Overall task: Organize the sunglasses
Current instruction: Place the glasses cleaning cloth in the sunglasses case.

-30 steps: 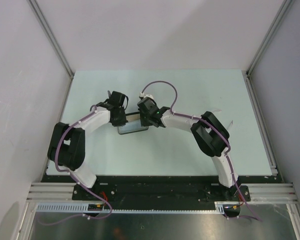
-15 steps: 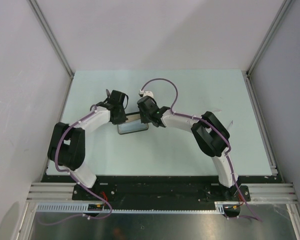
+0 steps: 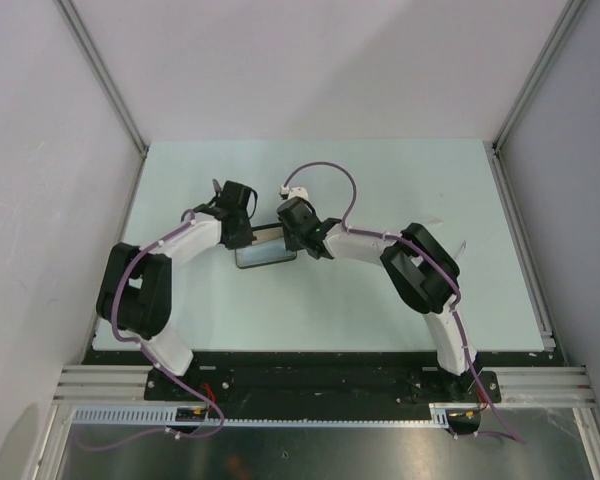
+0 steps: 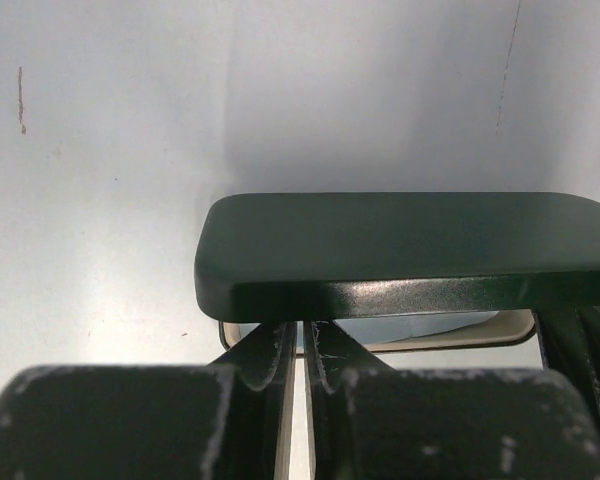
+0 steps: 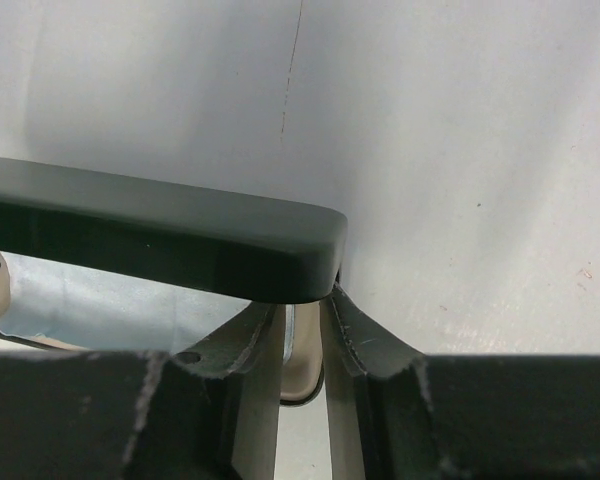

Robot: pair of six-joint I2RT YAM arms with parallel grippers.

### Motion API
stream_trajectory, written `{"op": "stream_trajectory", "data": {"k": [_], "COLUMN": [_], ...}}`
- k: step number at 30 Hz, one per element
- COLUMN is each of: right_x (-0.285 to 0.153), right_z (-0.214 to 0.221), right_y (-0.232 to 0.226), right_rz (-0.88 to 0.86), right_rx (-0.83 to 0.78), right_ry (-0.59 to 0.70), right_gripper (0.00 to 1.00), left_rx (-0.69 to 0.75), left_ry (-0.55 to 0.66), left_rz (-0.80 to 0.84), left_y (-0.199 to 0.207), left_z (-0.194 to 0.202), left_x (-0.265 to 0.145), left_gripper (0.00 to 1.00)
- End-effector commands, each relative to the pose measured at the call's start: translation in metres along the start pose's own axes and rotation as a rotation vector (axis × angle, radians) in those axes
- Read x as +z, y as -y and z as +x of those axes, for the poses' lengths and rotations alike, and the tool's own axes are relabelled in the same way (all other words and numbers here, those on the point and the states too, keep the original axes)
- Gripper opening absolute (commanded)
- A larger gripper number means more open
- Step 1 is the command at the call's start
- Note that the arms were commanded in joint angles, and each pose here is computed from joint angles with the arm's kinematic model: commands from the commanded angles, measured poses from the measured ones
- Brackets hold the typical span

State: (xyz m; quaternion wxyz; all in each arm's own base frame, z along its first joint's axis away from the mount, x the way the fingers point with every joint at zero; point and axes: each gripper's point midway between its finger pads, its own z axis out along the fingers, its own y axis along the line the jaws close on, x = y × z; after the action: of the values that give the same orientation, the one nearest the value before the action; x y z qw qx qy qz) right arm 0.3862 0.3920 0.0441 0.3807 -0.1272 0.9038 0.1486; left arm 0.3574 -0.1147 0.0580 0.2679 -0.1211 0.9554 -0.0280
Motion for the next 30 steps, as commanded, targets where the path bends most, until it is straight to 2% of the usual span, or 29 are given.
{"op": "stream_trajectory", "data": {"k": [1,10,18,30], "right_x": [0.001,0.004,0.011,0.017], "right_z": [-0.01,-0.004,-0.003,0.004], "right_y": [-0.007,-0.007,-0.008,-0.013], "right_rz": [-0.029,-0.043,-0.054,-0.102], "right_rx": [-0.02,-0.038,-0.046,-0.043], "right_ry": [0.057,0.061,0.077,0.069], "right_gripper": [0.25,0.26,0.31,0.28], "left_rx": [-0.022,-0.024,-0.024,-0.02], "left_ry": [0.006,-0.001,-0.007,-0.015], "left_rz": [0.001,0.001,0.0,0.001], "left_y": [0.002,0.001,0.001,0.0], "left_z": [0.001,0.004,0.006,0.009], "left_x": [0.004,0.005,0.006,0.007], "left_gripper": [0.09,0.09,0.1,0.09]}}
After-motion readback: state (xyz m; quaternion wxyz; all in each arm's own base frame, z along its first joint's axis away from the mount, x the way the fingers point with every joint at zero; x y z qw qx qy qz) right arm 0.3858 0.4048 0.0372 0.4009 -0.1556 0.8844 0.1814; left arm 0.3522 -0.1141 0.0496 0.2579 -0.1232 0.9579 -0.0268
